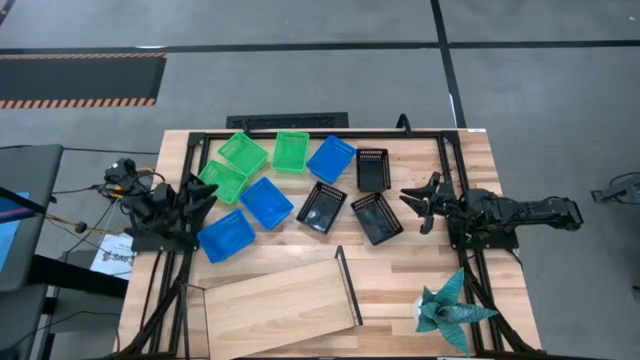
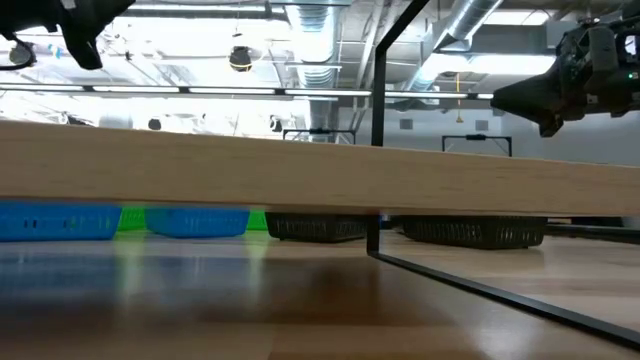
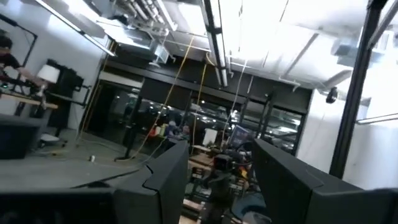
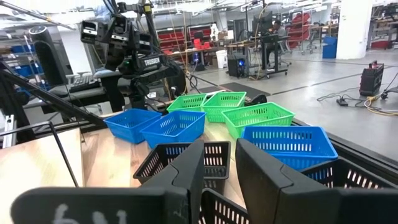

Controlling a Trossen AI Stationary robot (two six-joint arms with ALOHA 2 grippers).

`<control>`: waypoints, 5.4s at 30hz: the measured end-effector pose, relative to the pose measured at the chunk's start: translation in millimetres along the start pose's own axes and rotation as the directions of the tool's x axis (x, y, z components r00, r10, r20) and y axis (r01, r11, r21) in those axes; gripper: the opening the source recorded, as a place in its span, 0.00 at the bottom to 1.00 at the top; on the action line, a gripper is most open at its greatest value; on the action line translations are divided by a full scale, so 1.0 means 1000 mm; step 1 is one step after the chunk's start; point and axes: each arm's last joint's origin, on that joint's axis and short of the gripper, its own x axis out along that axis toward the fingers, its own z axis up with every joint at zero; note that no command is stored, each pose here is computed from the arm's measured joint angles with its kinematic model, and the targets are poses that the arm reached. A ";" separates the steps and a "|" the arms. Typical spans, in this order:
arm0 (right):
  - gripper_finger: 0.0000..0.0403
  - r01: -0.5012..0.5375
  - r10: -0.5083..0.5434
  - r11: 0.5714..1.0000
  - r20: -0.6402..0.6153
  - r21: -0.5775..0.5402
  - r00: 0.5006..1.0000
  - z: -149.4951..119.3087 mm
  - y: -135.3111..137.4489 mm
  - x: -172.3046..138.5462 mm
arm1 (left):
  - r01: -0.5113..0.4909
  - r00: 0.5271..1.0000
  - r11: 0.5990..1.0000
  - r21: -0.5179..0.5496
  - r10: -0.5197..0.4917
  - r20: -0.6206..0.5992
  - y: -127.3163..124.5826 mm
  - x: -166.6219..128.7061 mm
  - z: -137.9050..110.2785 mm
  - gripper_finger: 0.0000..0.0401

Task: Stack baskets on shelf by color
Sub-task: Put the middle blue basket on the shelf

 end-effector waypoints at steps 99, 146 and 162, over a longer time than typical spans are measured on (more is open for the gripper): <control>0.29 0.006 -0.004 0.998 -0.045 0.055 0.999 -0.004 0.000 0.000 | -0.474 -0.467 0.514 0.715 0.543 -0.699 0.108 0.135 -0.075 0.61; 0.29 0.007 -0.004 0.999 -0.048 0.054 0.999 -0.005 0.000 0.000 | -0.405 -0.347 0.646 0.647 0.546 -0.762 0.118 0.172 -0.097 0.61; 0.29 0.009 -0.006 0.999 -0.054 0.052 0.999 -0.005 0.000 0.000 | -0.400 -0.360 0.672 0.624 0.511 -0.781 0.120 0.172 -0.104 0.28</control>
